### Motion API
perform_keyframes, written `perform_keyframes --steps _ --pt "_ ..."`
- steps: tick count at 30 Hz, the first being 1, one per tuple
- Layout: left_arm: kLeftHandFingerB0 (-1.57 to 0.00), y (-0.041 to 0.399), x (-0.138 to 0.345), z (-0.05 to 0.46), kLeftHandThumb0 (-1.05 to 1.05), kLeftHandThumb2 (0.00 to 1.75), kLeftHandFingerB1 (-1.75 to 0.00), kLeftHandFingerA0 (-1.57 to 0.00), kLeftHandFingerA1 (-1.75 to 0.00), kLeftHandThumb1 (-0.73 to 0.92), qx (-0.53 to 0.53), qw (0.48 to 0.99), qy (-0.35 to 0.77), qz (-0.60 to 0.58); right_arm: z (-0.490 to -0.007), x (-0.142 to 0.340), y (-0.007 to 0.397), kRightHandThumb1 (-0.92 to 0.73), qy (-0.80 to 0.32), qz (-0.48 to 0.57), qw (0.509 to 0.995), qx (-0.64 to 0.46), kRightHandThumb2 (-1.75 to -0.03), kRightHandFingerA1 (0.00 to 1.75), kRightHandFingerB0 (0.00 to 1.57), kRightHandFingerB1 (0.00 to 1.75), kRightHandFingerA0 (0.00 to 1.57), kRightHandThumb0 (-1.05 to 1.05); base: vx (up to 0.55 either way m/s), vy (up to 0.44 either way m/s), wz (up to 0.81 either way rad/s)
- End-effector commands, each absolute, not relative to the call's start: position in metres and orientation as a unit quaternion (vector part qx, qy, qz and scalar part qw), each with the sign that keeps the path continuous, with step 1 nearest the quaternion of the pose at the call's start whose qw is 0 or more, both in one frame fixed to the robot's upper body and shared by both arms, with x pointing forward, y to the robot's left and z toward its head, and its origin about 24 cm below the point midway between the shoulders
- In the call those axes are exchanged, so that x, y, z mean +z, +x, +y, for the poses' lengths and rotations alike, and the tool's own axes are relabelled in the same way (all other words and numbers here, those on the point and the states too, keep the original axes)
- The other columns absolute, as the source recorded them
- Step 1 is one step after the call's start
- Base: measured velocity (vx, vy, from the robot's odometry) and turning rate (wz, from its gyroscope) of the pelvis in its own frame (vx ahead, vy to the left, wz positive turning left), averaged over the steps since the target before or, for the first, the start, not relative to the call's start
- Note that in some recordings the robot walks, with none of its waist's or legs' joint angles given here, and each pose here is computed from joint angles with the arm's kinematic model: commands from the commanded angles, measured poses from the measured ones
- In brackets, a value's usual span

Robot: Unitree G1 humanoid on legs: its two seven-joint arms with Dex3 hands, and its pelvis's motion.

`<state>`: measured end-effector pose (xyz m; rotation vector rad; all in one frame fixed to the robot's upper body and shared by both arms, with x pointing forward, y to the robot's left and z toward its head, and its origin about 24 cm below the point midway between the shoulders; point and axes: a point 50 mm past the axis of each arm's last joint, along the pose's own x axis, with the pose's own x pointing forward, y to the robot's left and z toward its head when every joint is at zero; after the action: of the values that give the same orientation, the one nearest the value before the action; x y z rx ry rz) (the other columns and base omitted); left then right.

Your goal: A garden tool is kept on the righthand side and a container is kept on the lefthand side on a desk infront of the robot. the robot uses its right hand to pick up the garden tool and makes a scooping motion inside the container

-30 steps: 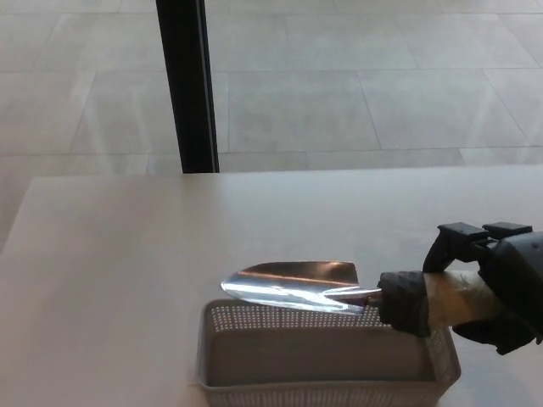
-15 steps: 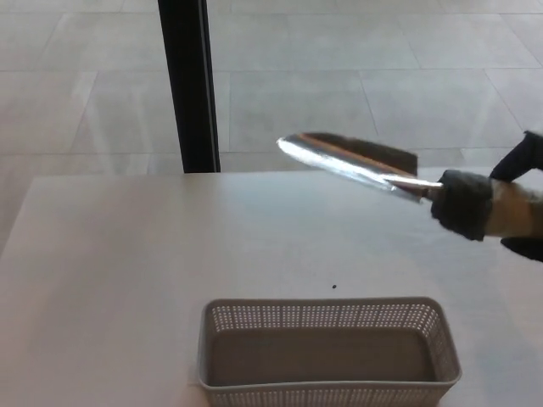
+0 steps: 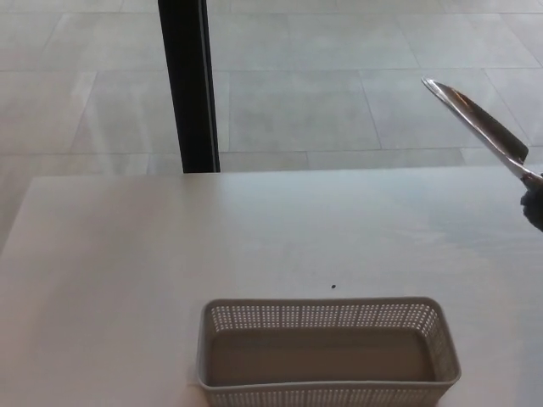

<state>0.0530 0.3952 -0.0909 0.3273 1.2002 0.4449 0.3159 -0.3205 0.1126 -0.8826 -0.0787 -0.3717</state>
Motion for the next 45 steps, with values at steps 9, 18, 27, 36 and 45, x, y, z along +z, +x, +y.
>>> perform_keyframes --steps 9,18,27,36,45 --pt "-0.58 0.052 -0.090 0.396 -0.47 0.59 -0.45 -0.66 -0.62 0.64 0.208 0.785 0.171 0.557 -0.331 0.064 0.303 -0.62 -0.483 0.061 0.853 -0.188 -0.79 1.67 0.77 1.40 0.86 -0.13 0.00 0.000 0.00" --pt "-0.61 0.052 -0.090 0.396 -0.46 0.59 -0.46 -0.68 -0.65 0.65 0.214 0.787 0.161 0.556 -0.320 0.054 0.302 -0.69 -0.617 0.081 0.780 -0.065 -0.65 1.50 0.79 0.60 0.81 -0.26 0.00 0.000 0.00" --pt "-0.59 0.054 -0.089 0.397 -0.47 0.60 -0.47 -0.61 -0.63 0.64 0.211 0.792 0.159 0.550 -0.314 0.049 0.304 -0.58 -0.669 0.192 0.718 0.020 -0.95 0.29 0.04 0.25 0.00 -0.79 0.00 0.000 0.00" --pt "-0.58 0.053 -0.090 0.396 -0.47 0.60 -0.46 -0.63 -0.61 0.65 0.213 0.789 0.157 0.554 -0.314 0.055 0.299 -0.68 -0.623 0.198 0.757 -0.006 -1.09 0.27 0.00 0.00 0.00 -1.04 0.00 0.000 0.00" --pt "-0.60 0.053 -0.091 0.396 -0.45 0.60 -0.46 -0.65 -0.61 0.65 0.215 0.786 0.162 0.556 -0.321 0.084 0.289 -0.71 -0.606 0.176 0.775 -0.030 -1.14 0.30 0.00 0.00 0.00 -1.04 0.00 0.000 0.00"
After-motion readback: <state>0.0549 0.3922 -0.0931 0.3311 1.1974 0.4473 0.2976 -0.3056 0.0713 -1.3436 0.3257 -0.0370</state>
